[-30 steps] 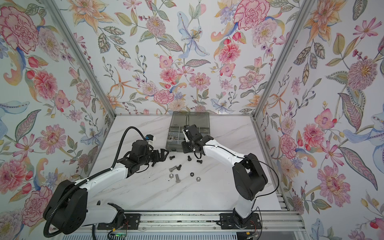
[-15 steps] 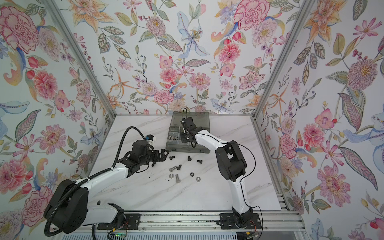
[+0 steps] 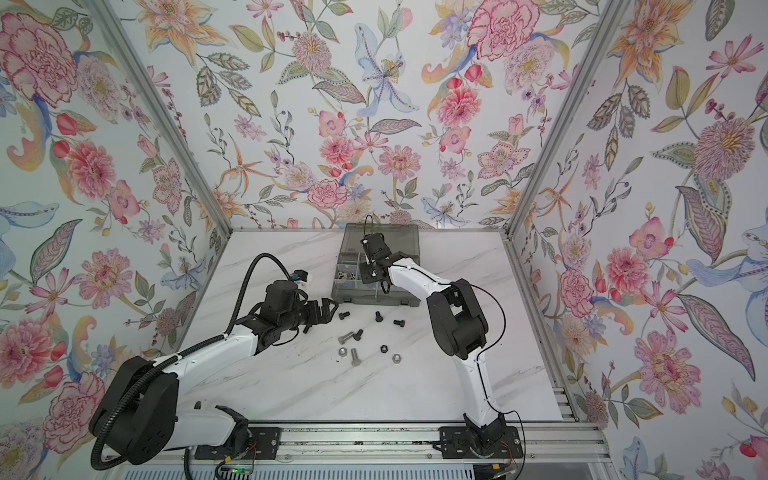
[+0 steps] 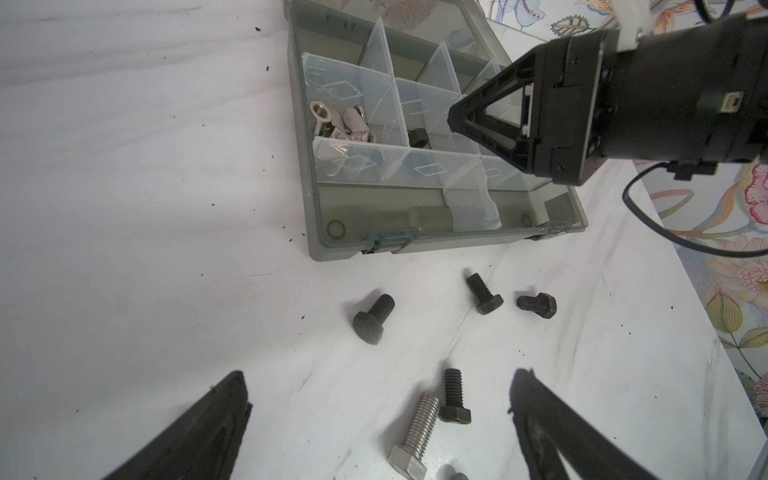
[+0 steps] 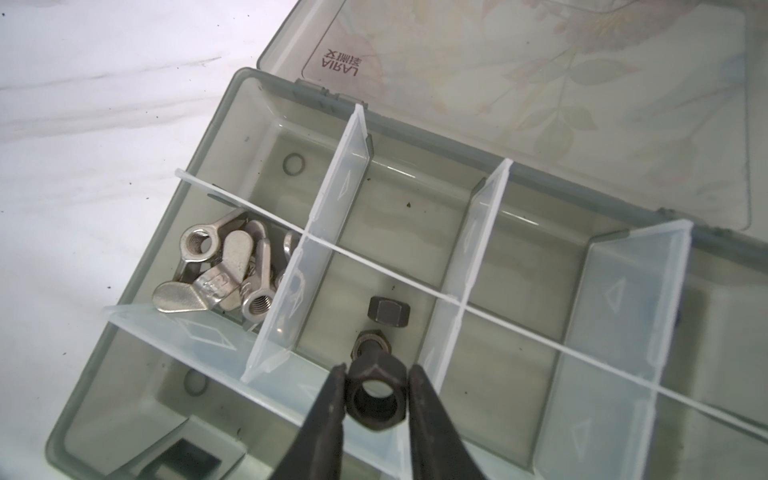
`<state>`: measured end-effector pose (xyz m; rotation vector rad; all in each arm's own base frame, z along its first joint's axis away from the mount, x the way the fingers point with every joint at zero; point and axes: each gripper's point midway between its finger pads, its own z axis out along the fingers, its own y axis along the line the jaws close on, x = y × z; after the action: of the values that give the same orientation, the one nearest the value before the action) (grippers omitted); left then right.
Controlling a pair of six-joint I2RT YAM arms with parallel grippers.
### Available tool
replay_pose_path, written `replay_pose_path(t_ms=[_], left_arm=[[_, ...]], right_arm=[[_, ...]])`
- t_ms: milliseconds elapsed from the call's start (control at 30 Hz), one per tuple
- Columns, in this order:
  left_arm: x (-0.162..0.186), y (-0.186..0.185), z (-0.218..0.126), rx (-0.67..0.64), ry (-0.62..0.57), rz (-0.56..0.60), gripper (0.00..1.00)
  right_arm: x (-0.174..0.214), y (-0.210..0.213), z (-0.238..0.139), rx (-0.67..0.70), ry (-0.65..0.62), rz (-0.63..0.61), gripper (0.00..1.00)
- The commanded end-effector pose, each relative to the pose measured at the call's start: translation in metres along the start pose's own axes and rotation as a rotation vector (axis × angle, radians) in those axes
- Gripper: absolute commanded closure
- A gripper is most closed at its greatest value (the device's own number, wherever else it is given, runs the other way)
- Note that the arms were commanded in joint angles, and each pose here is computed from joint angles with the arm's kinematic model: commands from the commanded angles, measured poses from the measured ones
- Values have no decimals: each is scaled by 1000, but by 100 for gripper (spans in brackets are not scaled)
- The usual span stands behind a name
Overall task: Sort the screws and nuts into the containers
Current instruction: 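Carry the hex nut into the hex nut compartment and open, then move the right gripper back over the pile around a dark hex nut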
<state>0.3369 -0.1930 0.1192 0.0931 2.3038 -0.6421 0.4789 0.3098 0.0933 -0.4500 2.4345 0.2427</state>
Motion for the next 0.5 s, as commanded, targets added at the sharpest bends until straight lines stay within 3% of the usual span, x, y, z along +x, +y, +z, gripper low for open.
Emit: replay_pose_path(t_ms=[0, 300, 467], left_arm=[[-7, 5, 1, -19, -15, -5, 1], [-9, 1, -6, 4, -40, -14, 0], [-7, 0, -6, 9, -39, -17, 1]], right_arm=[[-3, 0, -2, -16, 7, -13, 67], [-4, 2, -37, -44, -12, -34, 57], [15, 5, -62, -87, 7, -10, 52]])
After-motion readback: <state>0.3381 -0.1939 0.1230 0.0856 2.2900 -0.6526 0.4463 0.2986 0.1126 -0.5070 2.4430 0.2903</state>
